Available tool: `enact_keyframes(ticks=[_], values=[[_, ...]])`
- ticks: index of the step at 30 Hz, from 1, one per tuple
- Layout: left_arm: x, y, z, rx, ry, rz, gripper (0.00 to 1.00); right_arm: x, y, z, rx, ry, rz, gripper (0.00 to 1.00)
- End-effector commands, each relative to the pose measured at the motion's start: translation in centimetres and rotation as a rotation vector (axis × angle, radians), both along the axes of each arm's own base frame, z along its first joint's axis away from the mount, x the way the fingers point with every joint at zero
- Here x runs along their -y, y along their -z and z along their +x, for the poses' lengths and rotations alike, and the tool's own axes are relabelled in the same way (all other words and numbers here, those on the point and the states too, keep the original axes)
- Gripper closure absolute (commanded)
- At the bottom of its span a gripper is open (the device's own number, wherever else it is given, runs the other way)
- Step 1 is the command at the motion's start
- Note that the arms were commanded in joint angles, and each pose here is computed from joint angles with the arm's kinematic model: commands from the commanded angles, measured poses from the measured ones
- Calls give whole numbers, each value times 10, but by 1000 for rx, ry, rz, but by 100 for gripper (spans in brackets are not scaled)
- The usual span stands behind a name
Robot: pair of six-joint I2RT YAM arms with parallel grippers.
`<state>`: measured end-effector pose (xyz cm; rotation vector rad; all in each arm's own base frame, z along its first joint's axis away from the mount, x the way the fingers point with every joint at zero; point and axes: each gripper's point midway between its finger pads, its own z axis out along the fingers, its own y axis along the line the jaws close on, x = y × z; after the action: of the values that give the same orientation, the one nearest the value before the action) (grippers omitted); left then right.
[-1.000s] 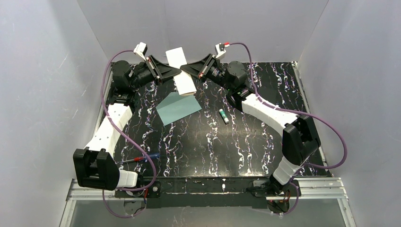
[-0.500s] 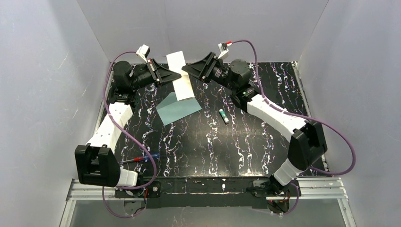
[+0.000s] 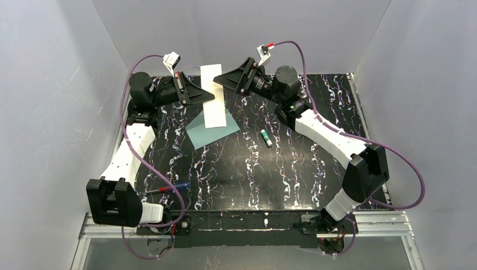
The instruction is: Place the letter into the envelope and seal it
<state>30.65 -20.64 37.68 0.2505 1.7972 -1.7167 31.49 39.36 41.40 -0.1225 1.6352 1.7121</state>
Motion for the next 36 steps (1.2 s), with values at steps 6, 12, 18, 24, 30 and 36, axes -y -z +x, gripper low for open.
enact_keyframes(ticks=[6,12,18,24,30,36], values=[[-1,-36,-43,204,86,16,100,-7,-70,-31,110,-225,289,50],[-1,-38,-52,221,103,18,89,-8,-73,-18,94,-165,295,87],[-1,-24,-51,155,94,13,78,2,-80,-3,160,-10,248,99],[-1,-5,-57,100,97,13,85,4,-87,4,230,48,222,99],[-2,4,-73,87,148,21,100,6,-91,7,265,76,211,96],[-2,-4,-69,124,110,18,100,-1,-70,-4,218,0,181,45]])
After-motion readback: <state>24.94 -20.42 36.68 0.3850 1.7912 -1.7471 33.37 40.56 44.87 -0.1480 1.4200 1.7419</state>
